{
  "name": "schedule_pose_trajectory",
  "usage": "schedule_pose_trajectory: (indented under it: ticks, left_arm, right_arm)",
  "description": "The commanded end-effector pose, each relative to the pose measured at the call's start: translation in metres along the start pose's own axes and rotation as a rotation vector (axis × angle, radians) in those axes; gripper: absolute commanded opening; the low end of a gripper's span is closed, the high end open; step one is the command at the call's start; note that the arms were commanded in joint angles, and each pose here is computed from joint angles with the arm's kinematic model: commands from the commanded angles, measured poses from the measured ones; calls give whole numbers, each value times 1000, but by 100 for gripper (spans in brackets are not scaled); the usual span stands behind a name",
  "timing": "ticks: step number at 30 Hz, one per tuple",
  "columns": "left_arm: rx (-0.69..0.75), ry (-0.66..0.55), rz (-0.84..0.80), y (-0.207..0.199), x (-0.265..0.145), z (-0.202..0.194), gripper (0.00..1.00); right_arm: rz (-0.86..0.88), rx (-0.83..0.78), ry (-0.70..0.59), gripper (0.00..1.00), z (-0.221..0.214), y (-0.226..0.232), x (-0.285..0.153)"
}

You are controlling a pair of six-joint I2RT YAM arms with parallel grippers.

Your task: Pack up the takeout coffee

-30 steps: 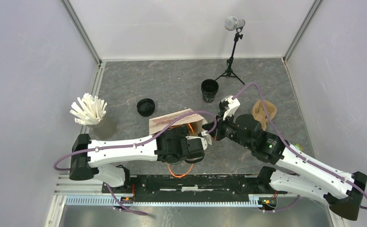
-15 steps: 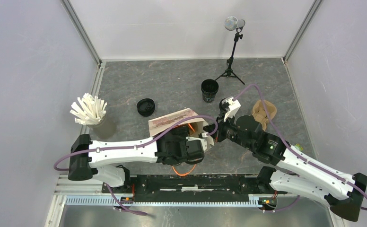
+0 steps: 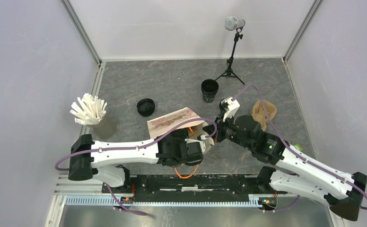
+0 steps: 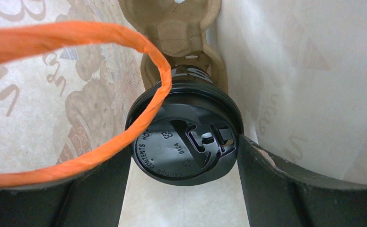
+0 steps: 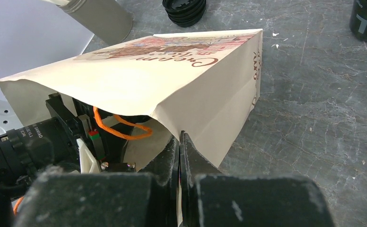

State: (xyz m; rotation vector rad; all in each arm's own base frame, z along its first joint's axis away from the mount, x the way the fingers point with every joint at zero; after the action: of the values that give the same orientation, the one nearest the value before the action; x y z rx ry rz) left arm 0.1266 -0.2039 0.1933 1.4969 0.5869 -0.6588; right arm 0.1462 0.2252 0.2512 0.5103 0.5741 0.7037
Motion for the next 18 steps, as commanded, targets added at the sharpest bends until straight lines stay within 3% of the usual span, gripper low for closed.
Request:
schedule_pose_trajectory:
  ticks: [1,7,18]
  left_arm:
    - [24,-8,30,2,4,1,51]
    - [50,19,94,6,8,0,51]
    - [-6,-66,91,24,-9,11,51]
  right_arm:
    - [30,-3,5,0,2,7,0]
    - [32,-10,21,0,1,8,1]
    - [40,-2,35,0,9,18,0]
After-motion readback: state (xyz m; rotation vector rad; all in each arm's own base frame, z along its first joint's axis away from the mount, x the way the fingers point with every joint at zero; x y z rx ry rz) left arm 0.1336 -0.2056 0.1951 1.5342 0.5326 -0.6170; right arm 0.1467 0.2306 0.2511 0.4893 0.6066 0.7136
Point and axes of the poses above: each gripper's point midway between its finger pads, its own x axis out along the fingers, its own y axis along the line the jaws close on, z = x × y, the point moved 5 cm from there along -x, back along the fingers, and after that the axes turned 12 degrees about x, right-handed, at the moved point
